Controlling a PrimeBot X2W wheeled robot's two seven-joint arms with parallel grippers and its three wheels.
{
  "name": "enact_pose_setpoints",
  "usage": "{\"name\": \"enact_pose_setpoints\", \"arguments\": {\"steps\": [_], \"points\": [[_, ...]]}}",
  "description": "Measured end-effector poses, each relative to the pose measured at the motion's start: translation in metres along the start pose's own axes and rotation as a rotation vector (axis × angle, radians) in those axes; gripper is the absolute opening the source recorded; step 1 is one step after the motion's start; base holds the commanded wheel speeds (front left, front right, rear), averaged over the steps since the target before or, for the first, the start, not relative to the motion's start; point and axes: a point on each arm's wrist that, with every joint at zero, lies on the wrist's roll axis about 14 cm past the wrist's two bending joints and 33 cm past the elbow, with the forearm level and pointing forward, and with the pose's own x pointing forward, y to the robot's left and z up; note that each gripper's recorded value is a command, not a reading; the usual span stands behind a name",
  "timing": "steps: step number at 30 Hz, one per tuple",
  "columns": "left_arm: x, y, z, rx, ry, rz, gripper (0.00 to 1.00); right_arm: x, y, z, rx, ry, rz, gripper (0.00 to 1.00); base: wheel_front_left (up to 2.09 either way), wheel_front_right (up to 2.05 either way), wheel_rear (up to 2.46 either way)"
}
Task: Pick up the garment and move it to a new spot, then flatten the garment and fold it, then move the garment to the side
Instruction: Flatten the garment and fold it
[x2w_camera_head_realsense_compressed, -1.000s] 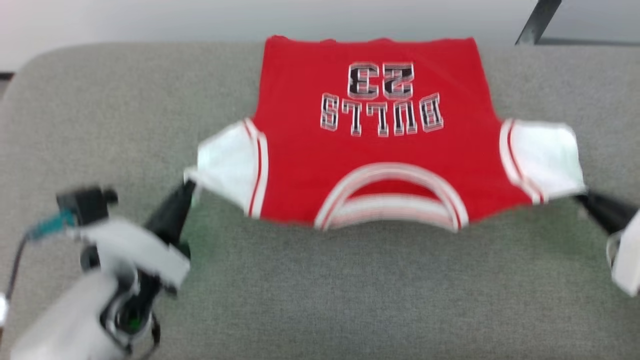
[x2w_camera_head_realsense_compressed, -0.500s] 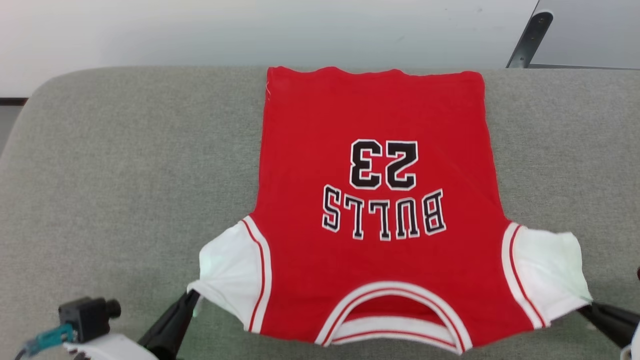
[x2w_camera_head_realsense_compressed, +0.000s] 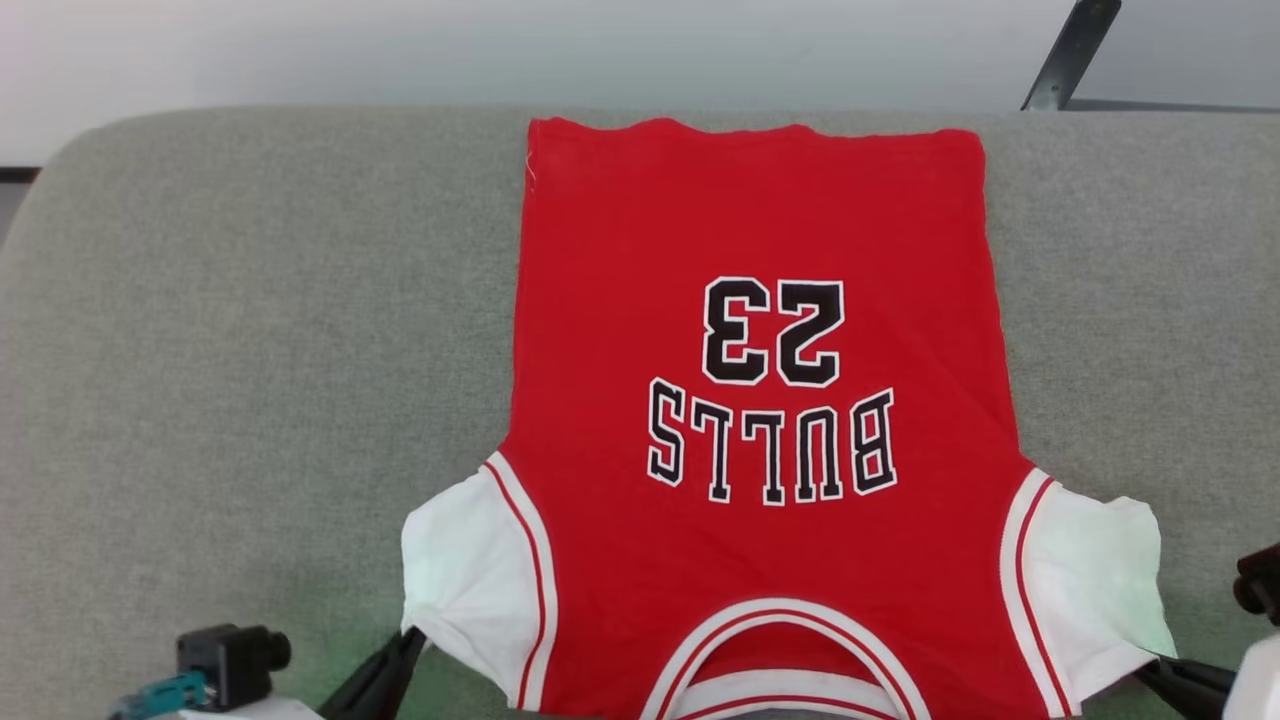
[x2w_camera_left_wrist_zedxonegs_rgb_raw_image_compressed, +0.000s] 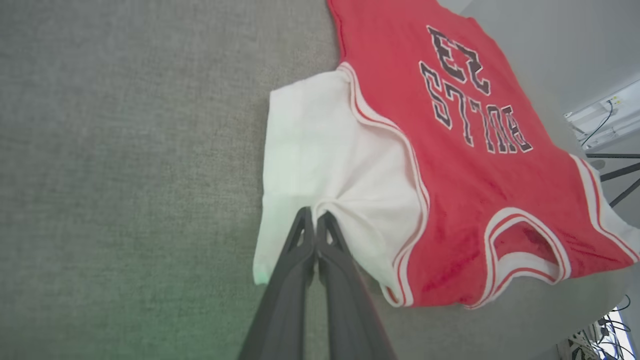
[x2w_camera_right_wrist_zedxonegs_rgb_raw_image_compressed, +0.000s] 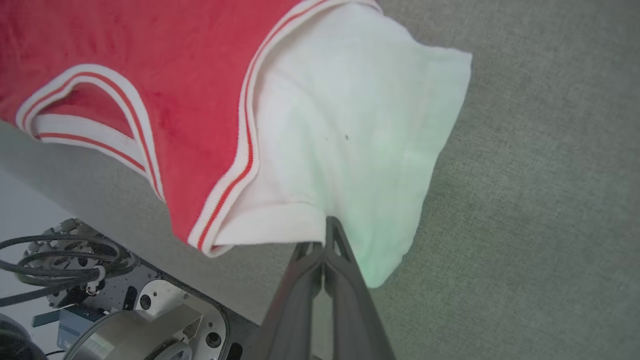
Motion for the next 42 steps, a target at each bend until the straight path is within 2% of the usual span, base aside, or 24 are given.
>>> {"name": "enact_pose_setpoints", "arguments": {"steps": [9,13,14,15,16,20,25,31,36,42], "points": [[0.018,0.007,-0.022,-0.016,0.054,0.017,0.00,0.036,-0.010,-0.024,0.040,0.076,-0.002,0.00,0.00,0.00,0.00],[0.020,0.011,-0.026,-0.020,0.064,0.025,0.00,0.046,-0.013,-0.029,0.021,0.083,-0.011,0.00,0.00,0.00,0.00],[0.021,0.011,-0.027,-0.020,0.066,0.024,0.00,0.048,-0.013,-0.028,0.021,0.071,-0.012,0.18,0.00,0.00,0.00],[0.021,0.011,-0.027,-0.020,0.067,0.026,0.00,0.048,-0.014,-0.025,0.016,0.057,-0.016,0.46,0.00,0.00,0.00],[0.021,0.011,-0.028,-0.019,0.067,0.026,0.00,0.049,-0.015,-0.021,0.010,0.032,-0.023,1.00,0.00,0.00,0.00],[0.021,0.010,-0.027,-0.016,0.061,0.021,0.00,0.037,-0.033,0.011,-0.008,-0.094,-0.082,1.00,0.00,0.00,0.00],[0.015,0.008,-0.028,-0.001,0.058,0.017,0.00,-0.001,-0.063,0.055,-0.055,-0.203,-0.178,1.00,0.00,0.00,0.00],[0.018,0.001,-0.021,0.028,0.042,0.003,0.00,-0.031,-0.084,0.135,-0.110,-0.349,-0.245,1.00,0.00,0.00,0.00],[0.032,-0.006,-0.013,0.045,0.031,-0.023,0.00,-0.005,-0.080,0.199,-0.144,-0.369,-0.224,1.00,0.00,0.00,0.00],[0.053,-0.010,-0.009,0.059,0.026,-0.051,0.00,0.064,-0.091,0.244,-0.109,-0.225,-0.242,1.00,0.00,0.00,0.00]]}}
